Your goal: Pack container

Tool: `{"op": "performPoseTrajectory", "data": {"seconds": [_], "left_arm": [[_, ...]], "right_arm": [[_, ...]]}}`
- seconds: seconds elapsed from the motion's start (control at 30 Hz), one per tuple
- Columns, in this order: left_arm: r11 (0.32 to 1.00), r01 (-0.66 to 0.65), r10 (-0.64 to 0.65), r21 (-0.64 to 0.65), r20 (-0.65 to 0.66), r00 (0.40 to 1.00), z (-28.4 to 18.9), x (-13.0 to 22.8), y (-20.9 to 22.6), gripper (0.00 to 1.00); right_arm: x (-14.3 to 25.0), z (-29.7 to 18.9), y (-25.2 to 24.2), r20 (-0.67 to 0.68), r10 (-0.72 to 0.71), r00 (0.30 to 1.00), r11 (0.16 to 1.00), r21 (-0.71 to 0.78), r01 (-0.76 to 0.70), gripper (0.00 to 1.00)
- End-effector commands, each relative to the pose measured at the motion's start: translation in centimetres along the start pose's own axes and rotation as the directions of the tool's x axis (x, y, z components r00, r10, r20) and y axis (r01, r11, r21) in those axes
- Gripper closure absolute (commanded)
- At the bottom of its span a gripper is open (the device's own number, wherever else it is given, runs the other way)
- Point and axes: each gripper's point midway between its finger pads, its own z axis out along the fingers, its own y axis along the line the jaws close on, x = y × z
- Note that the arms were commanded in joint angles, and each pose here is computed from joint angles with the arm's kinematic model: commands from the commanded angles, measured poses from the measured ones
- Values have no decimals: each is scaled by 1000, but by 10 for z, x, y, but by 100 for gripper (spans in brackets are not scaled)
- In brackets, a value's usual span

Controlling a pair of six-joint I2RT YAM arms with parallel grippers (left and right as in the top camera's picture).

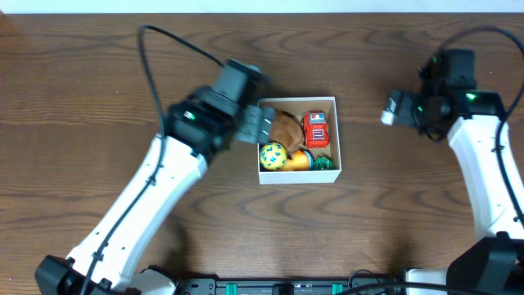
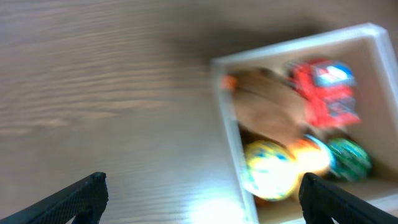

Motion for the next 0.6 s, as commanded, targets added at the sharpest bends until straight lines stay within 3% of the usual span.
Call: {"op": "performPoseTrajectory", "data": {"seconds": [0.0, 0.1, 0.27, 0.4, 0.57], "left_arm": [[979, 176, -173, -105, 33, 984, 8, -14, 61, 2], [925, 349, -340, -153, 81, 937, 10, -21, 106, 2], [876, 444, -431, -190, 107, 896, 8, -19, 146, 2], [925, 354, -350, -138, 49, 935, 4, -13, 139, 2], [936, 326, -311, -132, 123, 943, -27, -8, 132, 2]], "right_arm": [[-22, -14, 27, 112, -130, 985, 991, 16, 129, 1], [-33, -16, 48, 178, -260, 949, 965, 32, 259, 1], [-54, -23, 60, 274, -309, 910, 951, 67, 303, 1], [-50, -34, 58, 277, -275, 920, 961, 51, 272, 1], [-47, -77, 50, 350, -141, 926, 989, 20, 144, 1]]}}
